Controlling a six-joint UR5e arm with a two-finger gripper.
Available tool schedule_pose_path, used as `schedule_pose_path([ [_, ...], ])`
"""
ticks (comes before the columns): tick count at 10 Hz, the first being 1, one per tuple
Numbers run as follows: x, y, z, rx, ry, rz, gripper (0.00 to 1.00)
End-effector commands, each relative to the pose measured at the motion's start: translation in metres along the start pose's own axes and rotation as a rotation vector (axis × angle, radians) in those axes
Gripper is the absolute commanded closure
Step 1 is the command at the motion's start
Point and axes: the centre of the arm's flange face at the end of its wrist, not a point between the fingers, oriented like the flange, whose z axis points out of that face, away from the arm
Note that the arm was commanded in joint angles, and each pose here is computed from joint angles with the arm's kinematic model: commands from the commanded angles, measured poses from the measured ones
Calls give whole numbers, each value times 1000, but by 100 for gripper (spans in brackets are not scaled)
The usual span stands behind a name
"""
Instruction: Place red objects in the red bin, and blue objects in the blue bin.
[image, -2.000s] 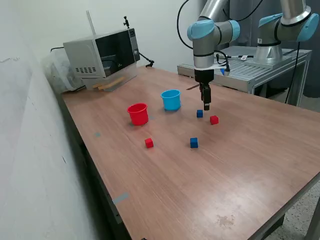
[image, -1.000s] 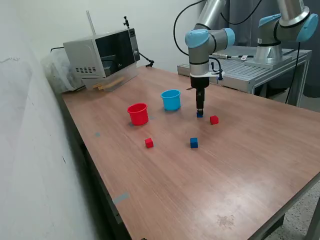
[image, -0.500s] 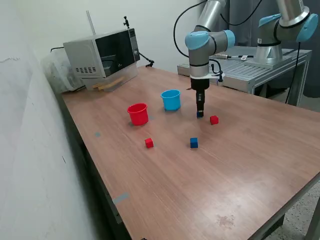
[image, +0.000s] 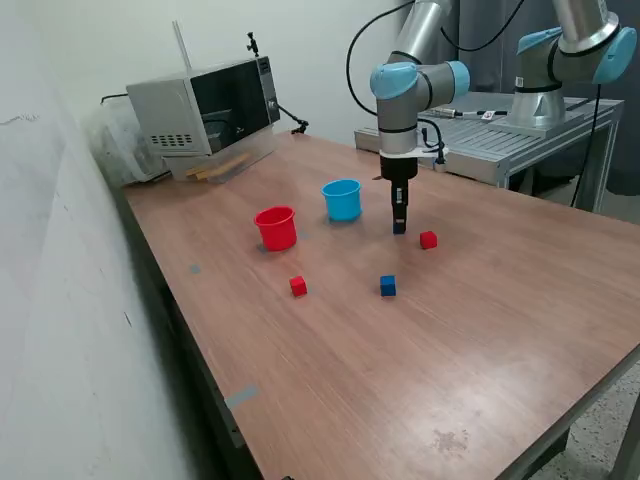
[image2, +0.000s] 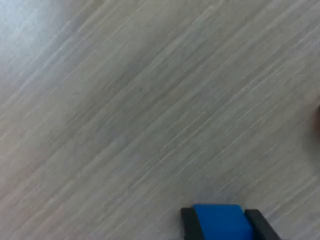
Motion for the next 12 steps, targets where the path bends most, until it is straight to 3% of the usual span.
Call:
schedule_pose_path([
  [1, -3, 2, -10, -12, 8, -87, 100],
  [4, -24, 28, -90, -117, 73, -125, 100],
  [6, -36, 23, -103, -64, 33, -178, 100],
  [9, -44, 16, -138, -74, 31, -329, 100],
  [12, -46, 12, -141, -66, 20, -506, 100],
])
